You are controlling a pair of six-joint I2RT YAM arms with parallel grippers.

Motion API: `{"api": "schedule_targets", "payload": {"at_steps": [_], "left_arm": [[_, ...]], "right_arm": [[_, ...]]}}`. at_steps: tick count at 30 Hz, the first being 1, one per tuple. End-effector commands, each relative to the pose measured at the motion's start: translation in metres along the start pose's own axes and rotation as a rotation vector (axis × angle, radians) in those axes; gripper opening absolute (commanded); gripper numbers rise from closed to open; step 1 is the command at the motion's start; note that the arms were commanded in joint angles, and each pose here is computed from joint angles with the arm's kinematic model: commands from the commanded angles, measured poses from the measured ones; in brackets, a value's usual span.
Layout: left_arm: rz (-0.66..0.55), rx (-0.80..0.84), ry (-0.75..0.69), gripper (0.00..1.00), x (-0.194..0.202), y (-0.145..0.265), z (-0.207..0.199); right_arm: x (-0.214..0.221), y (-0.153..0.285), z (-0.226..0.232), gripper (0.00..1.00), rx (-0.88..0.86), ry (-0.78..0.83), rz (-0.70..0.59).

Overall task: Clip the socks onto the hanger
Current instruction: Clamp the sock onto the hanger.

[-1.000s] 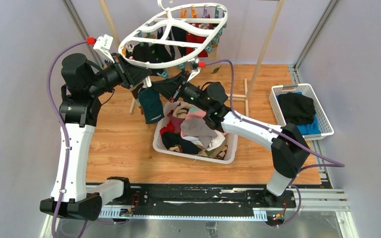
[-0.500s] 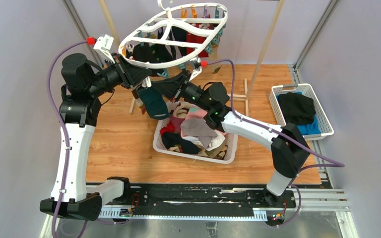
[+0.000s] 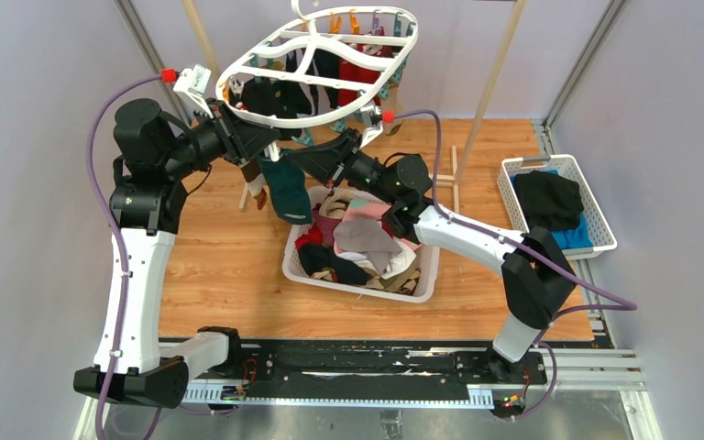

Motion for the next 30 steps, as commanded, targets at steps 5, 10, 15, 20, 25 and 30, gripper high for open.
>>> {"api": "schedule_targets", "payload": {"at_steps": [5,10,15,20,25,30], "left_arm": [[0.014,0.057,-0.011,0.06,0.001,0.007,-0.012],[0.013,0.059,-0.011,0.06,0.000,0.005,-0.011],[0.015,0.060,-0.009,0.06,0.001,0.005,-0.010],[0.011,0.061,-0.007,0.06,0.001,0.005,-0.010],[0.009,0.063,-0.015,0.06,-0.001,0.006,-0.012],[0.012,0.062,-0.020,0.06,0.000,0.006,-0.011]], "right_arm": [[-0.019,-0.010,0.014,0.00,-0.086,-0.016,-0.069],[-0.020,-0.012,0.016,0.00,-0.093,-0.022,-0.074],[-0.014,-0.007,0.012,0.00,-0.064,-0.044,-0.094],[0.006,-0.013,0.015,0.00,-0.076,-0.071,-0.065],[0.010,-0.014,0.016,0.00,-0.079,-0.087,-0.078],[0.001,-0.013,0.023,0.00,-0.090,-0.095,-0.135]]}}
Point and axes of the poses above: each gripper's point midway between its finger pads, its own y axis back along the fingers, its own z axis along the line the jaws close on, x = y × z, the point moved 8 cm from there along y, back along the fingers, and after that the axes turned 8 degrees about -y, right-handed, at the moved point
